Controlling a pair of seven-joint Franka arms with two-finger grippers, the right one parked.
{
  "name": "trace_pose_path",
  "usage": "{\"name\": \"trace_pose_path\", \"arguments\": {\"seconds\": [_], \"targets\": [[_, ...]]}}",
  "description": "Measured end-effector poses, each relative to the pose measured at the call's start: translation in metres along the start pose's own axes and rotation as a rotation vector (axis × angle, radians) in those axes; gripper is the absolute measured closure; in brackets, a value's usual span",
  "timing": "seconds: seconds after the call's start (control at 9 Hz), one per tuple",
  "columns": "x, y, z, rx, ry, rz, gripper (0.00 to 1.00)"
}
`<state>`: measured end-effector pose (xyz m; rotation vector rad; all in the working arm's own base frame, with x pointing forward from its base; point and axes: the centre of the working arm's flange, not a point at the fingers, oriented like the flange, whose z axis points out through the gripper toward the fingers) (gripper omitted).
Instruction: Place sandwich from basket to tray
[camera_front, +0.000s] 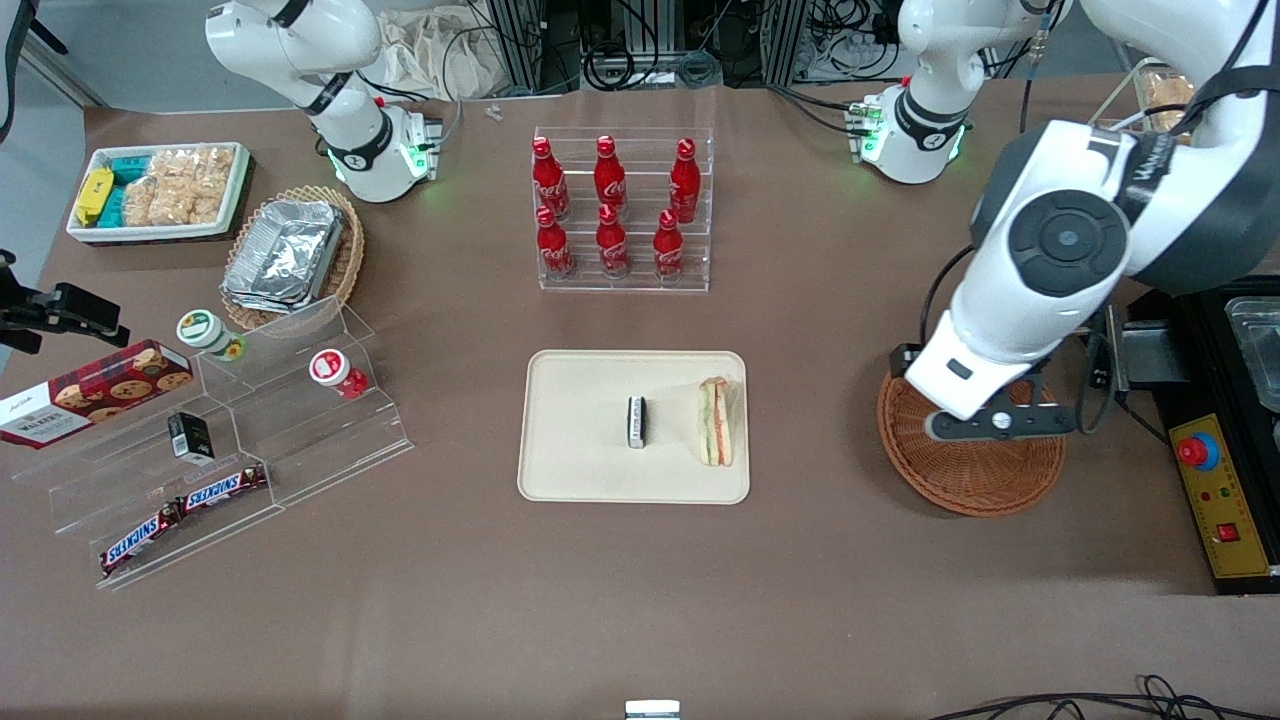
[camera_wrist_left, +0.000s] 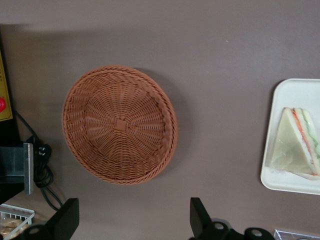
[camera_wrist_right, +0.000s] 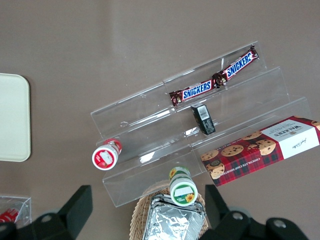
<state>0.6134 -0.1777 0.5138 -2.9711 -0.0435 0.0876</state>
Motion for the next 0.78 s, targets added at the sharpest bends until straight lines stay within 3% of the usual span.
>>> {"name": "trace_pose_path", "arguments": {"seconds": [0.22,0.44,0.78], "targets": [[0.005,-0.058,-0.007,-0.064,-0.03,0.048,0.0],[0.002,-0.107,-0.017,-0.068,-0.043,0.078,0.0],[-0.007,-0.161,-0.038,-0.118,-0.02,0.037,0.0]]}}
